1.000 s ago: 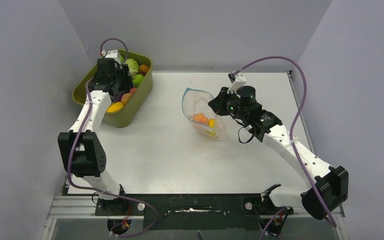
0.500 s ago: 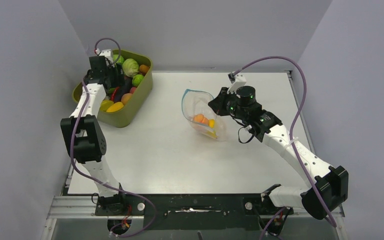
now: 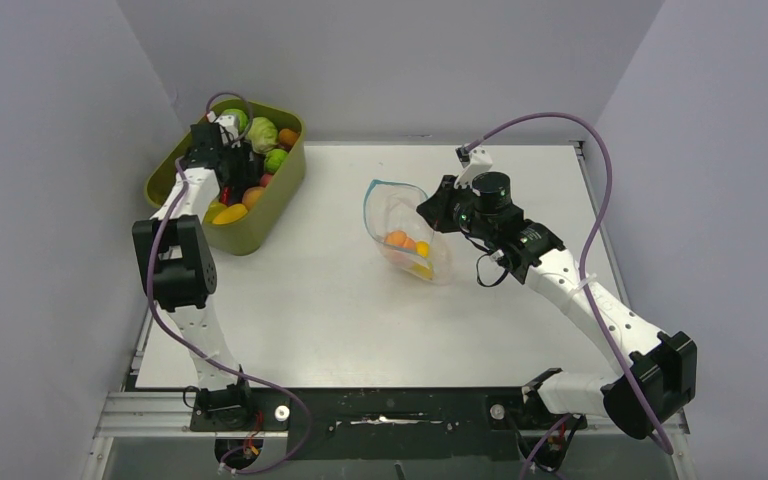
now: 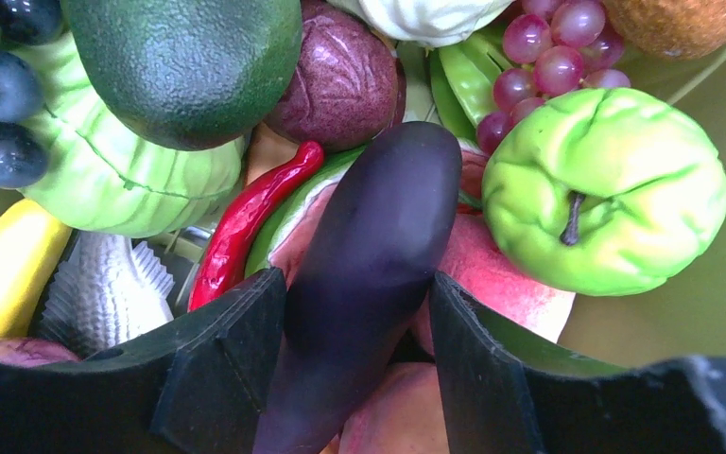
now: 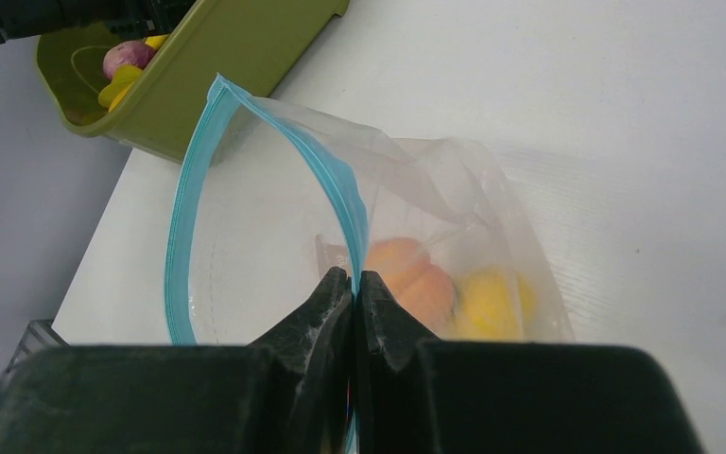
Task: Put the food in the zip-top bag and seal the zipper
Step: Pick up the fake vegetable from the bin, then place the fake vegetable in the zipper food storage bag.
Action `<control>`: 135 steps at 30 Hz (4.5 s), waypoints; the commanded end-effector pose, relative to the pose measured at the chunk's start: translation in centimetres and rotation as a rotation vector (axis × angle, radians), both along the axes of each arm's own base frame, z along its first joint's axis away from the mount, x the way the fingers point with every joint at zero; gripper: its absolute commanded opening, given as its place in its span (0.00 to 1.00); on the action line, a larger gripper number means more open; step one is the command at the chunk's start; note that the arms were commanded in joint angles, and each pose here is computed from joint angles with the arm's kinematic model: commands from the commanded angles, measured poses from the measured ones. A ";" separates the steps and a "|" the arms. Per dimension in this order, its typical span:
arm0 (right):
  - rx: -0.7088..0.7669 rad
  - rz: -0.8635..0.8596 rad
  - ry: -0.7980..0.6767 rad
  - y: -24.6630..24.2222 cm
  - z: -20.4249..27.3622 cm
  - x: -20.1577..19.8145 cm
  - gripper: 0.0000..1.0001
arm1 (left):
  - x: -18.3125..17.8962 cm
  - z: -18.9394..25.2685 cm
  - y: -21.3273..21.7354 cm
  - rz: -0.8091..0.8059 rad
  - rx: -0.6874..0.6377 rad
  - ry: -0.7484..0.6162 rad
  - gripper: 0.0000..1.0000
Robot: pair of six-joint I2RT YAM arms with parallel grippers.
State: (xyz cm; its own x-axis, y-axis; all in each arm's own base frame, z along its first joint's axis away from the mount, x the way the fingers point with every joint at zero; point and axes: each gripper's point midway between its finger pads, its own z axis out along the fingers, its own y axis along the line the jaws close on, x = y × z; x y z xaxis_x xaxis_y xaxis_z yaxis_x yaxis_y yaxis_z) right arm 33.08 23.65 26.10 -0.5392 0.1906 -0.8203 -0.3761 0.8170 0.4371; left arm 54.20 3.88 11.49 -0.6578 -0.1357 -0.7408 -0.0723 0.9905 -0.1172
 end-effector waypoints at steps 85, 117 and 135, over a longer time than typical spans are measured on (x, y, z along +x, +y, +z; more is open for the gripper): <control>0.295 -0.080 0.038 5.2 2.5 3.8 0.00 | -17.5 32.5 -21.8 -0.455 -0.795 -0.709 0.15; 0.372 -0.090 0.013 4.9 4.3 4.2 0.00 | -21.5 17.7 -33.0 -0.561 -0.869 -0.433 0.15; 0.345 -0.105 0.003 3.6 3.8 3.5 0.00 | -21.1 18.0 -32.2 -0.548 -0.683 -0.370 0.63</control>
State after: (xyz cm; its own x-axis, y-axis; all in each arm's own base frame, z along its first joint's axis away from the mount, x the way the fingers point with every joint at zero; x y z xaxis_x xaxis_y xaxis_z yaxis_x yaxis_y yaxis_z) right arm 36.50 27.91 25.74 -0.5933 0.4655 -0.6567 -0.2233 0.6886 0.6899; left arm 33.06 -28.87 26.56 -0.5624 -0.3771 -0.7359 0.5019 0.5516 -0.6662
